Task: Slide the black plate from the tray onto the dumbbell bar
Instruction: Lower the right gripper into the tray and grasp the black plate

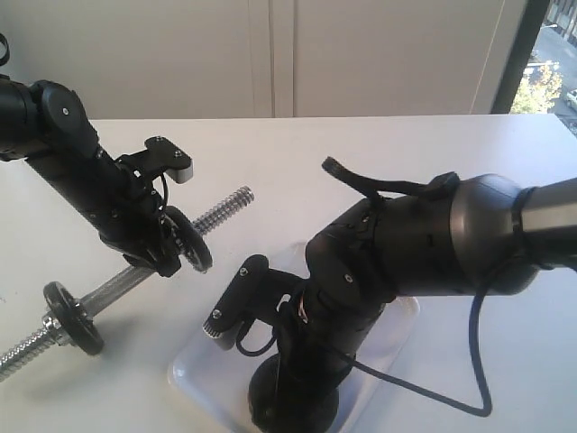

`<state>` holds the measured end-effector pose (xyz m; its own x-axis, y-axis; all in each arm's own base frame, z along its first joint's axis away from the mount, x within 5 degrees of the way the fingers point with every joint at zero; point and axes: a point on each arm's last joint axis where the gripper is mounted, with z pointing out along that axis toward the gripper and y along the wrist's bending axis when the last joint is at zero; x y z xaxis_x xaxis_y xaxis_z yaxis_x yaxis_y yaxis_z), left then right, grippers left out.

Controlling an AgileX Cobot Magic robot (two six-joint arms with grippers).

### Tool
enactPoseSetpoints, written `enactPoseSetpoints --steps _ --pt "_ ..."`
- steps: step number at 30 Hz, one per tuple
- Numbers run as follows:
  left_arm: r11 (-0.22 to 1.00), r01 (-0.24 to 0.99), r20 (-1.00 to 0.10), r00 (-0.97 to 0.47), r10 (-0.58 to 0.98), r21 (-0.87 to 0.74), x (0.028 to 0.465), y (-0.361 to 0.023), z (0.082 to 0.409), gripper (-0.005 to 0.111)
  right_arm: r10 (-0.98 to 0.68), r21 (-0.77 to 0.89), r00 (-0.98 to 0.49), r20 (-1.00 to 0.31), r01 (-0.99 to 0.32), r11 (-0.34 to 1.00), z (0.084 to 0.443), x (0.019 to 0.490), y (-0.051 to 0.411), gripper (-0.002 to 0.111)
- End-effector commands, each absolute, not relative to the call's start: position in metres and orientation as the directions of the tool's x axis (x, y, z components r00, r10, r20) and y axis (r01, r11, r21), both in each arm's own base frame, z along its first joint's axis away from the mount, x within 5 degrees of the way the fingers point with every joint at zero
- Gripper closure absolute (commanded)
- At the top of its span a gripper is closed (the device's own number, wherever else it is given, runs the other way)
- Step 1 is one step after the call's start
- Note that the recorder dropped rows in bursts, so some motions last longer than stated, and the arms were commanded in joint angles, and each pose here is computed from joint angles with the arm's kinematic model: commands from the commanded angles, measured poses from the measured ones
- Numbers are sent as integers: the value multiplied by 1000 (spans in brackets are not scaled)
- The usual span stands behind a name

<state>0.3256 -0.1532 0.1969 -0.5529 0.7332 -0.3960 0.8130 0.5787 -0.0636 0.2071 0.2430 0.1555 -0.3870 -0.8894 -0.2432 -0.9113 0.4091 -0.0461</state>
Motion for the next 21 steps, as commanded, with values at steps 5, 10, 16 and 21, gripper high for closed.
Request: enactPoseSetpoints --steps 5,10,16,21 --pt "601 795 -472 -560 681 -76 324 -157 219 107 -893 -54 -387 -229 -911 409 147 208 246 3" --pt "601 795 -472 -560 681 -76 324 -157 219 107 -911 -68 -352 -214 -925 373 138 205 252 3" --pt "601 795 -472 -560 681 -76 324 -157 219 107 -913 -101 -369 -177 -915 390 128 207 252 3" --pt "601 795 -472 -560 681 -76 324 -157 219 107 -915 -142 -392 -94 -904 402 123 208 244 8"
